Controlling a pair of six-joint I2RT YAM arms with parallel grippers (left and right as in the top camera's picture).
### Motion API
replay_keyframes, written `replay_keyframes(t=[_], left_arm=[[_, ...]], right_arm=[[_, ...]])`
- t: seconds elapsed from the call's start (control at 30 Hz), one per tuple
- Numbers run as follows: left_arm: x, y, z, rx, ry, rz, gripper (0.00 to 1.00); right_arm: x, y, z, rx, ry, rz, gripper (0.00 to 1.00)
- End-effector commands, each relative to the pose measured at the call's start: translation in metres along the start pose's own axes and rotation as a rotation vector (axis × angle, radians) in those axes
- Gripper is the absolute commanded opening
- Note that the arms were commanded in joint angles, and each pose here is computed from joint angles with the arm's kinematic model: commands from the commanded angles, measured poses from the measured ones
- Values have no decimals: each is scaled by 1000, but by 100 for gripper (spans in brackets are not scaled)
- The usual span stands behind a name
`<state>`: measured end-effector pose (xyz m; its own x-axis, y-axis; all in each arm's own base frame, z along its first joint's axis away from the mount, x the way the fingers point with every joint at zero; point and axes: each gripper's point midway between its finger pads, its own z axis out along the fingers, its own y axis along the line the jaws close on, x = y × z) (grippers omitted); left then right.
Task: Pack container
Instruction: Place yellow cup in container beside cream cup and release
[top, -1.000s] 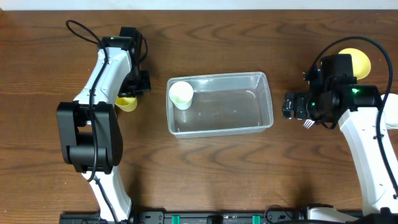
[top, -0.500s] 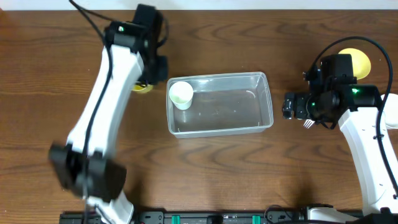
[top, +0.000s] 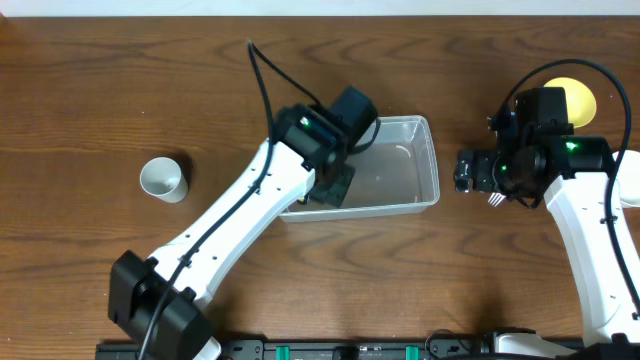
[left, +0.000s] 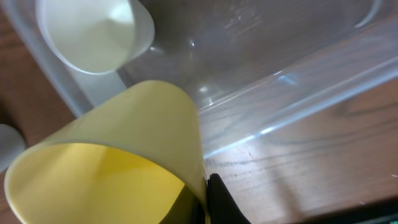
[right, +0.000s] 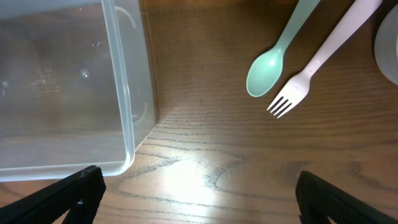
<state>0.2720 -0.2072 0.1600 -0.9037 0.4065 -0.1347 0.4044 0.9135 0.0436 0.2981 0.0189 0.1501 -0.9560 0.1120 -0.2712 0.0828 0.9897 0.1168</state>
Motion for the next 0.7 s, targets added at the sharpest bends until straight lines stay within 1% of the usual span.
replay_keyframes(t=[0.0,0.33,0.67], left_arm=[[7,8,19,-14,30,-4,6],[3,38,56,-33,83,-42,6],[0,40,90,-43,146,-29,7]], right_arm=[[-4,-3,-3,8,-9,21,99],[-3,-3,-3,8,-6,22,99],[1,-7,-3,30,10,23,99]])
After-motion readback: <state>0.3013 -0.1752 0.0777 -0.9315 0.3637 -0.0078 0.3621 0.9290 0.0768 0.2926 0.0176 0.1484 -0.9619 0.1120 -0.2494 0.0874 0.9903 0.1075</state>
